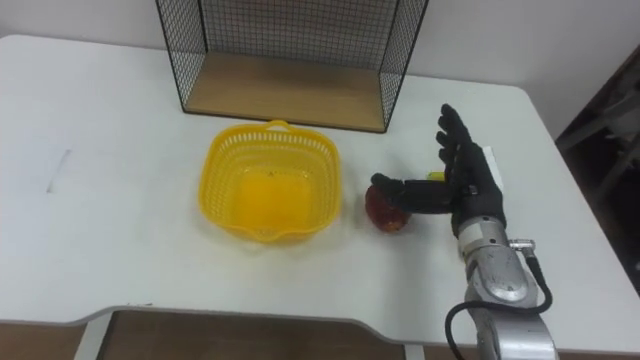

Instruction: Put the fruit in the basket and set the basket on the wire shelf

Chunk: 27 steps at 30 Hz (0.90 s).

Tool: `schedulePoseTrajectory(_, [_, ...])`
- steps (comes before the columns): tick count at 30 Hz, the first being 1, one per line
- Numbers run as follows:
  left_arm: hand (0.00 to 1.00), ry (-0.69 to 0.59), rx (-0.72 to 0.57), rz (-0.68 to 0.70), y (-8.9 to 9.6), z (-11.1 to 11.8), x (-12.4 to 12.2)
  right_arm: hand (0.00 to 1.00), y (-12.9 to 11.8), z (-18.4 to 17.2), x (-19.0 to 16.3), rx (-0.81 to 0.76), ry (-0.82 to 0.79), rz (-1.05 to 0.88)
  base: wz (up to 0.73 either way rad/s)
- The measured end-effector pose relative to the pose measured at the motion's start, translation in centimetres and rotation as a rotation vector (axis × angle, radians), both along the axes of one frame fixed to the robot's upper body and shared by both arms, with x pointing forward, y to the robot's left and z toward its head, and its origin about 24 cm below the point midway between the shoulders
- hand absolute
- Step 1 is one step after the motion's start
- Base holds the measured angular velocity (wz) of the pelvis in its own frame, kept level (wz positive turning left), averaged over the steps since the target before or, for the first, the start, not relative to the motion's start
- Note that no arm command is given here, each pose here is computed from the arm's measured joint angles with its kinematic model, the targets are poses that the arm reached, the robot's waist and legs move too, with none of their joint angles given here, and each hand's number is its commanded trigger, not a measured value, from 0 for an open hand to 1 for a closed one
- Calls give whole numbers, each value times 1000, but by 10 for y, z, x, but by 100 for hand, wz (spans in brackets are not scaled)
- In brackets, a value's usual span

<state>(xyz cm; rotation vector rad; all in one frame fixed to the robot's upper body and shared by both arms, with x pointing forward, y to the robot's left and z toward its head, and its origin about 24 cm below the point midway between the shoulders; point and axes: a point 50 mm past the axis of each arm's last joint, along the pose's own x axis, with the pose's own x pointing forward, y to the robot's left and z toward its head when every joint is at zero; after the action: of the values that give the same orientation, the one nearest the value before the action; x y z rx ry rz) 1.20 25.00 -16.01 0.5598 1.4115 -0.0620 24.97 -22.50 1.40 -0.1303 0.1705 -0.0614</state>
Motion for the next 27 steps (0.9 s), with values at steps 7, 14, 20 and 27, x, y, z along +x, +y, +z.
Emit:
schedulePoseTrajectory(7, [0,14,-14,0,-1,0,0,0,4,-1,0,-22,11,56,0])
schedulePoseTrajectory(14, [0,26,-35,-7,-3,-1,0,0,9,-3,0,-50,26,112,5])
schedulePoseTrajectory(20, [0,27,-35,-6,-3,-1,-1,0,13,-15,-3,-52,86,151,1])
schedulePoseTrajectory(27, [0,26,-36,-7,-3,-1,0,0,10,-26,-7,-120,146,156,0])
